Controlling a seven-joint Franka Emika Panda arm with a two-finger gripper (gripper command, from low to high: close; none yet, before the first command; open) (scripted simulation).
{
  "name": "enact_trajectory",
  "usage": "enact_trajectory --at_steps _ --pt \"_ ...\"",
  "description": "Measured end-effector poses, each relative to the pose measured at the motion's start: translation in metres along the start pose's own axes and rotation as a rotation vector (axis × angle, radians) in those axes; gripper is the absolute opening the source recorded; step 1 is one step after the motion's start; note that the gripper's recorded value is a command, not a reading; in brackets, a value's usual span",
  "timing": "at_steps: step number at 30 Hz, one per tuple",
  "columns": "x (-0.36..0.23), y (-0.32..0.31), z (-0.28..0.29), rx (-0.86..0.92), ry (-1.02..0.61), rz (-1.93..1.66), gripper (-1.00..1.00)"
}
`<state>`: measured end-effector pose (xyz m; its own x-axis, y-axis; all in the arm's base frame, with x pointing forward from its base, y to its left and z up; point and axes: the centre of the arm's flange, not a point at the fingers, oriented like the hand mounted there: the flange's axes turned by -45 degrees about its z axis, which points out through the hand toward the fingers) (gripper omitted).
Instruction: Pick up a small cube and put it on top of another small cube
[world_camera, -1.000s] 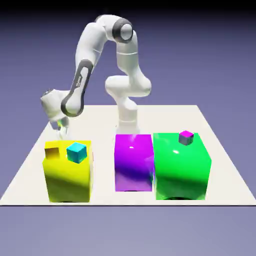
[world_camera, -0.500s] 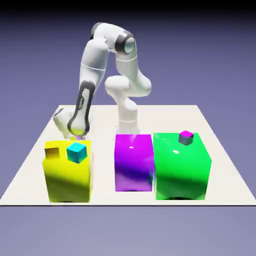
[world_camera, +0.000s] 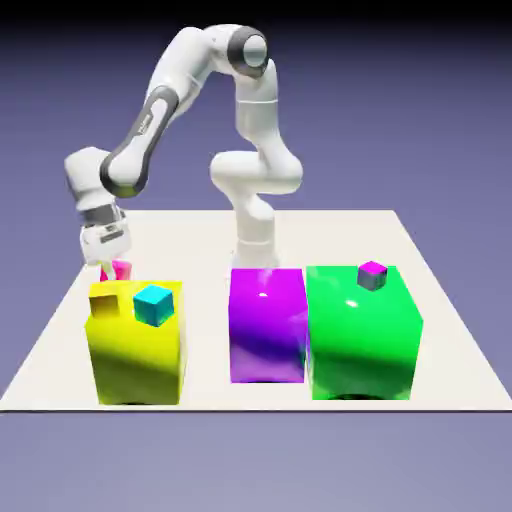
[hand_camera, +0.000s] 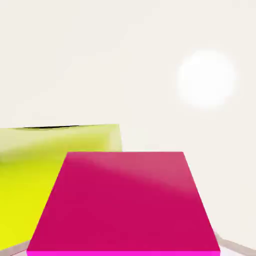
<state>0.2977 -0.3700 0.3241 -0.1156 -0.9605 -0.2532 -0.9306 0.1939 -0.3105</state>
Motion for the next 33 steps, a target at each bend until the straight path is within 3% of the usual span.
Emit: enact_trajectory --at_steps 30,32,33 --pt "-0.113 -0.176 -0.036 0.009 0.001 0.871 -1.0" --pt "-0.076 -0.156 -0.064 0.058 -0.009 0.986 -1.0" --pt "-0.091 -0.164 -0.037 0.044 -0.017 0.954 -1.0"
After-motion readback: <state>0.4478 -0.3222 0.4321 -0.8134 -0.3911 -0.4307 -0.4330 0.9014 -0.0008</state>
